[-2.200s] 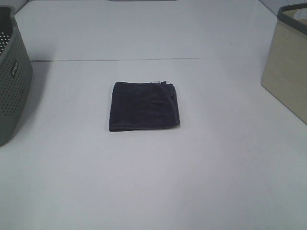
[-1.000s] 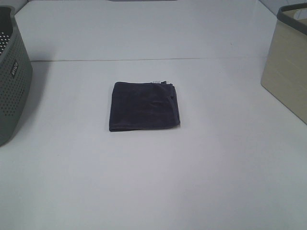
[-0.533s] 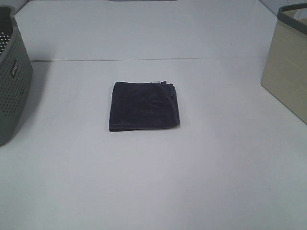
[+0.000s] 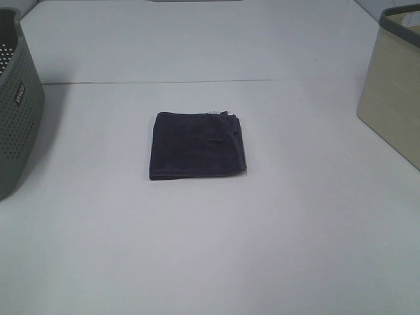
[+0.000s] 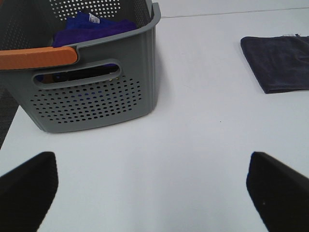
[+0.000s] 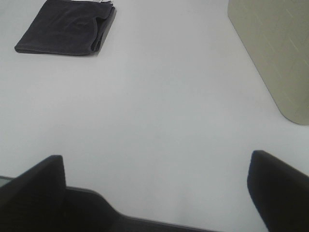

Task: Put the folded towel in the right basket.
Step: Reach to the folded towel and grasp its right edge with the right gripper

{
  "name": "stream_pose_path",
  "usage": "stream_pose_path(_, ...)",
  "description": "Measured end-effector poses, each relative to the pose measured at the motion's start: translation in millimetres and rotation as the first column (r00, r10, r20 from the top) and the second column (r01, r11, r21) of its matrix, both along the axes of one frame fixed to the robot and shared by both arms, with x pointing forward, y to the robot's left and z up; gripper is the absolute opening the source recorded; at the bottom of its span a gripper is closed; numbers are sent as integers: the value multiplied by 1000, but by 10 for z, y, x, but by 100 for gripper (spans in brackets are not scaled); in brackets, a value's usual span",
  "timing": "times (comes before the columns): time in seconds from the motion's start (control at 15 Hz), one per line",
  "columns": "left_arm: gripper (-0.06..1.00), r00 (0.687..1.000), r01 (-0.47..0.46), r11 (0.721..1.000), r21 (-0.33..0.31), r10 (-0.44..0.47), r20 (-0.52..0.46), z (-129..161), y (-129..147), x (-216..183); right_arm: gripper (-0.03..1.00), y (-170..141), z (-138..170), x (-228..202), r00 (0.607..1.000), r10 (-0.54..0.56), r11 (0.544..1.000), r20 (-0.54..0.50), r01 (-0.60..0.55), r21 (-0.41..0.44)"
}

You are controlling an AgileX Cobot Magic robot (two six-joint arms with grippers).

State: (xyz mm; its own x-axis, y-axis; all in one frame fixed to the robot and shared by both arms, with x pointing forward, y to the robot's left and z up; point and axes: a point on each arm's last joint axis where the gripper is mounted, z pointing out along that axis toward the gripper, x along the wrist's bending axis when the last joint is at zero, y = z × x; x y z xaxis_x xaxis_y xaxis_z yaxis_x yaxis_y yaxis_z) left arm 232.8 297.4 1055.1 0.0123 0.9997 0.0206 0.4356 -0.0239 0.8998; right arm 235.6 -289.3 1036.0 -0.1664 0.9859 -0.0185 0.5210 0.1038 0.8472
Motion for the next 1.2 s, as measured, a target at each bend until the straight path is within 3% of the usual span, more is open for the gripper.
stream_pose_path(0.87,99,1000,0,1000,0,0,0,0,0,0,98,4,26,23,1000,3,1000,-28,-3,1)
stream_pose_path(1.0,99,1000,0,1000,0,0,0,0,0,0,98,41,339,260,989,23,999,-145,-19,29)
stream_pose_path(1.2,99,1000,0,1000,0,0,0,0,0,0,98,160,1043,1105,937,81,990,-340,-36,137)
